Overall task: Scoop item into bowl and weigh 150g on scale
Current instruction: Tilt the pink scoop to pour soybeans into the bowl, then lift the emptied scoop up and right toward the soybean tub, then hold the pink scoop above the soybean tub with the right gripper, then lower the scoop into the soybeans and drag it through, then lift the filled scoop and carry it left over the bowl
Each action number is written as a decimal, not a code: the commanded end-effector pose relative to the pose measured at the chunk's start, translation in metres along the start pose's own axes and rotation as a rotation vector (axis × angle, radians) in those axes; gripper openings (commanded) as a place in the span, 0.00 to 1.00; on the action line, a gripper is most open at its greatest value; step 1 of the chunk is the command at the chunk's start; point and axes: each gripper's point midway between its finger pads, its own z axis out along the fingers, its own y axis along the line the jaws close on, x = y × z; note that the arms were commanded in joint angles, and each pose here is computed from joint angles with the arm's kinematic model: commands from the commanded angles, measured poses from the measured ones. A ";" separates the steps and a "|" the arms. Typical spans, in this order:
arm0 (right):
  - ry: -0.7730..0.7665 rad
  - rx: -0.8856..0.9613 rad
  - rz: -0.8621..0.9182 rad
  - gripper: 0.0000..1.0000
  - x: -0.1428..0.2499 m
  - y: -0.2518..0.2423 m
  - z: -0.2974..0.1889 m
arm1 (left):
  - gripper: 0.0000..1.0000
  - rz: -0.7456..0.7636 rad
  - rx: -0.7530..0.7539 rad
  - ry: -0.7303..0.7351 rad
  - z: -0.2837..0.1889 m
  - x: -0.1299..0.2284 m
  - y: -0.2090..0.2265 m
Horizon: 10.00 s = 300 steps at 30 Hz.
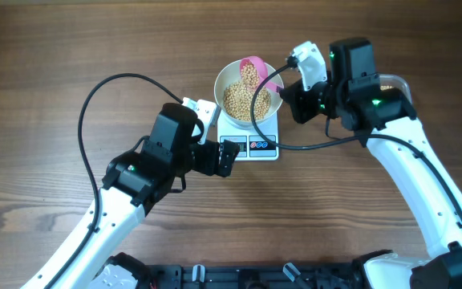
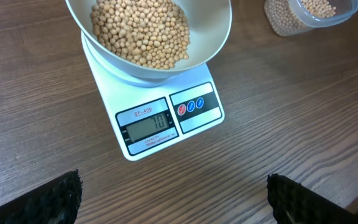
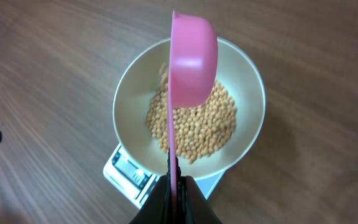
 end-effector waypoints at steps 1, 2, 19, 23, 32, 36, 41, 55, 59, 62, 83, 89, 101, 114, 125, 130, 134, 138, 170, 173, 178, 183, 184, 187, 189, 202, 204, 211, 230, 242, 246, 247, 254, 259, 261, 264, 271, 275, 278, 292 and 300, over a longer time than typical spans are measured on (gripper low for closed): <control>-0.033 0.039 -0.047 0.04 -0.008 -0.003 -0.003 | 1.00 0.022 -0.004 0.002 0.001 0.001 0.000; -0.037 0.039 -0.049 0.04 -0.009 -0.003 -0.003 | 1.00 0.022 -0.004 0.002 0.001 0.001 0.000; -0.040 0.134 -0.158 0.04 -0.013 -0.019 -0.005 | 1.00 0.022 -0.004 0.002 0.001 0.001 0.000; -0.033 0.133 -0.194 0.04 -0.012 -0.017 -0.004 | 1.00 0.022 -0.004 0.002 0.001 0.001 0.000; 0.014 0.230 -0.357 0.04 -0.011 -0.009 0.002 | 1.00 0.022 -0.004 0.002 0.001 0.001 0.000; 0.034 0.289 -0.408 0.04 -0.011 -0.007 0.003 | 1.00 0.022 -0.004 0.002 0.001 0.001 0.000; 0.054 0.316 -0.499 0.04 -0.011 -0.002 0.004 | 1.00 0.022 -0.004 0.002 0.001 0.001 0.000; 0.016 0.286 -0.219 0.04 -0.008 0.012 0.007 | 1.00 0.022 -0.004 0.002 0.001 0.001 0.000; 0.010 0.199 -0.116 0.04 -0.005 0.026 0.009 | 1.00 0.022 -0.004 0.002 0.001 0.001 0.000; -0.005 0.188 -0.058 0.04 -0.006 0.027 0.004 | 1.00 0.022 -0.004 0.002 0.001 0.001 0.000; -0.068 0.395 0.271 0.04 0.027 -0.117 -0.108 | 1.00 0.022 -0.004 0.002 0.001 0.001 0.000; -0.051 0.427 0.360 0.04 0.050 -0.143 -0.128 | 1.00 0.022 -0.004 0.002 0.001 0.001 0.000; 0.042 0.488 0.257 0.04 0.075 -0.172 -0.137 | 1.00 0.022 -0.004 0.002 0.001 0.001 0.000; 0.264 0.506 0.320 0.04 0.125 -0.189 -0.115 | 1.00 0.022 -0.004 0.002 0.001 0.001 0.000; 0.312 0.688 0.291 0.04 0.130 -0.218 -0.132 | 1.00 0.022 -0.004 0.002 0.001 0.001 0.000; 0.352 0.713 0.312 0.04 0.140 -0.227 -0.127 | 1.00 0.022 -0.004 0.002 0.001 0.001 0.000; 0.374 0.700 0.324 0.04 0.146 -0.228 -0.121 | 1.00 0.022 -0.004 0.002 0.001 0.001 0.000; 0.382 0.688 0.312 0.04 0.145 -0.224 -0.115 | 1.00 0.022 -0.004 0.002 0.001 0.001 0.000; 0.470 0.413 0.244 0.04 0.143 -0.157 -0.052 | 1.00 0.022 -0.004 0.002 0.001 0.001 0.000; 0.442 0.364 0.251 0.04 0.138 -0.151 -0.047 | 1.00 0.022 -0.004 0.002 0.001 0.001 0.000; 0.426 0.335 0.266 0.04 0.136 -0.146 -0.045 | 1.00 0.022 -0.004 0.002 0.001 0.001 0.000; 0.413 0.348 0.315 0.04 0.137 -0.151 -0.048 | 1.00 0.022 -0.004 0.002 0.001 0.001 0.000; 0.409 0.354 0.329 0.04 0.137 -0.152 -0.048 | 1.00 0.022 -0.004 0.002 0.001 0.001 0.000; 0.390 0.350 0.380 0.04 0.139 -0.157 -0.052 | 1.00 0.022 -0.004 0.002 0.001 0.001 0.000; 0.361 0.313 0.411 0.04 0.137 -0.156 -0.053 | 1.00 0.022 -0.004 0.002 0.001 0.001 0.000; 0.181 0.159 0.591 0.04 0.131 -0.168 -0.073 | 1.00 0.022 -0.004 0.002 0.001 0.001 0.000; 0.174 0.170 0.622 0.04 0.133 -0.172 -0.076 | 1.00 0.022 -0.004 0.002 0.001 0.001 0.000; 0.161 0.179 0.702 0.04 0.142 -0.184 -0.082 | 1.00 0.022 -0.004 0.002 0.001 0.001 0.000; -0.042 -0.026 0.904 0.04 0.140 -0.200 -0.096 | 1.00 0.022 -0.004 0.002 0.001 0.001 0.000; -0.154 -0.064 0.976 0.04 0.141 -0.212 -0.121 | 1.00 0.022 -0.004 0.002 0.001 0.001 0.000; -0.205 -0.129 0.982 0.04 0.131 -0.207 -0.125 | 1.00 0.022 -0.004 0.002 0.001 0.001 0.000; -0.219 -0.147 0.980 0.04 0.128 -0.205 -0.126 | 1.00 0.022 -0.004 0.002 0.001 0.001 0.000; -0.240 -0.184 0.982 0.04 0.122 -0.201 -0.128 | 1.00 0.022 -0.003 0.003 0.001 0.001 0.000; -0.295 -0.264 0.980 0.04 0.109 -0.193 -0.133 | 1.00 0.022 -0.004 0.002 0.001 0.001 0.000; -0.317 -0.303 0.985 0.04 0.104 -0.189 -0.135 | 1.00 0.022 -0.004 0.002 0.001 0.001 0.000; -0.355 -0.387 1.009 0.04 0.094 -0.179 -0.141 | 1.00 0.022 -0.004 0.002 0.001 0.001 0.000; -0.341 -0.455 0.999 0.04 0.082 -0.163 -0.135 | 1.00 0.022 -0.004 0.002 0.001 0.001 0.000; -0.352 -0.523 0.972 0.04 0.069 -0.151 -0.132 | 1.00 0.022 -0.004 0.002 0.001 0.001 0.000; -0.328 -0.559 0.953 0.04 0.062 -0.140 -0.125 | 1.00 0.022 -0.004 0.002 0.001 0.001 0.000; -0.111 -0.742 0.849 0.04 0.021 -0.059 -0.067 | 1.00 0.022 -0.004 0.002 0.001 0.001 0.000; -0.090 -0.712 0.684 0.04 -0.008 -0.033 -0.033 | 1.00 0.022 -0.004 0.002 0.001 0.001 0.000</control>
